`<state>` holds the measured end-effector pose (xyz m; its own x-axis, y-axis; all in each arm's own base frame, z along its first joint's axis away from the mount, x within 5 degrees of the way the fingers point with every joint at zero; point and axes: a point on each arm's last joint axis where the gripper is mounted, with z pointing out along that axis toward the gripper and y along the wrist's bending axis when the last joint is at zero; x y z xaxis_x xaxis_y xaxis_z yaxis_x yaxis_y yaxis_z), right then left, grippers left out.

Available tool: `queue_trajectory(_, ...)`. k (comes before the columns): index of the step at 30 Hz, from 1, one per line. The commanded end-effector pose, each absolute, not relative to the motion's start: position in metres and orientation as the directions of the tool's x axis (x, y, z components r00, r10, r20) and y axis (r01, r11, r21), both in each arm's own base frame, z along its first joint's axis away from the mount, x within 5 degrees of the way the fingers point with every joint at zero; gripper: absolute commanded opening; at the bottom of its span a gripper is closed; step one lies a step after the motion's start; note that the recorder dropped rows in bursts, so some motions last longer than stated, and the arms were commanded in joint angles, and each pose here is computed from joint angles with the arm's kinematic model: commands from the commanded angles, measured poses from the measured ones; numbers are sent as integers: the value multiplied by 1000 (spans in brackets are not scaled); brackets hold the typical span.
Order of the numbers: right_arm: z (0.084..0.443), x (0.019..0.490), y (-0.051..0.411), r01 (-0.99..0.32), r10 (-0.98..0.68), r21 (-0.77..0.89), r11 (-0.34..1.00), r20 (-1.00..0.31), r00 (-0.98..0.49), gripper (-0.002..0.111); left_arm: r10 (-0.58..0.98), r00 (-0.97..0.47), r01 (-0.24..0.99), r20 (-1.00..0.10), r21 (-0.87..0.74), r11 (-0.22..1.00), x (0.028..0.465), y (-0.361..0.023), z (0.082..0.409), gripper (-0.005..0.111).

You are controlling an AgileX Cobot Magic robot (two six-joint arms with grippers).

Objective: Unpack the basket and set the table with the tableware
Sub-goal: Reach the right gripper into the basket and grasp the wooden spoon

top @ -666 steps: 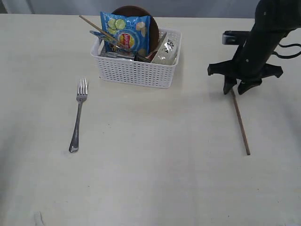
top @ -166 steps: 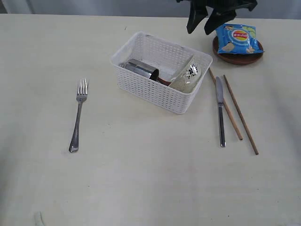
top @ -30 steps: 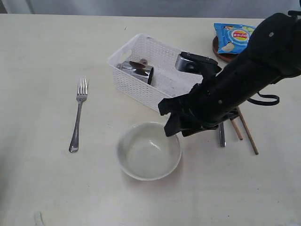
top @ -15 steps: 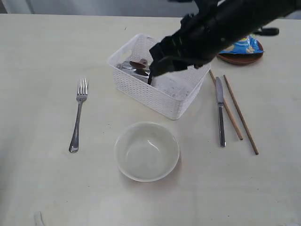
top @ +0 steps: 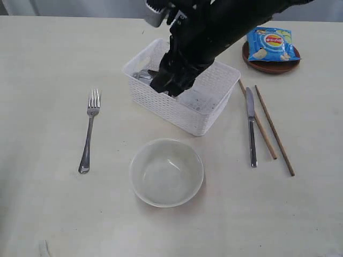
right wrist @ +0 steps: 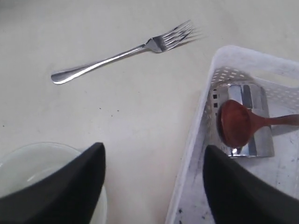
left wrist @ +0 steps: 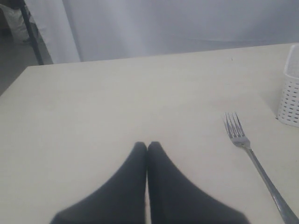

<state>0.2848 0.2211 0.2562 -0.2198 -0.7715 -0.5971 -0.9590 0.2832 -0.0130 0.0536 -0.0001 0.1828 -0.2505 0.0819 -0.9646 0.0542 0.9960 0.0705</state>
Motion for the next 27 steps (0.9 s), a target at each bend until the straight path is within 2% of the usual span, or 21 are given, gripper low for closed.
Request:
queue_trajectory(1, 243, 298, 223, -959, -797, -105, 262, -585, -153, 67, 81, -250, 59, -965, 69, 996, 54, 0, 182, 0)
queue_trajectory(8, 237, 315, 226, -919, -768, -202, 339, -624, -146, 66, 81, -250, 59, -965, 69, 996, 54, 0, 182, 0)
queue_trajectory(19, 196, 331, 233, -905, -769, -176, 387, -604, -211, 66, 87, -250, 58, -964, 75, 995, 54, 0, 182, 0)
queue_trajectory(21, 193, 334, 234, -895, -757, -179, 408, -614, -223, 63, 85, -250, 58, -965, 73, 996, 54, 0, 182, 0)
queue_trajectory(27, 193, 337, 234, -879, -745, -201, 432, -629, -222, 38, 85, -250, 58, -965, 73, 996, 54, 0, 182, 0)
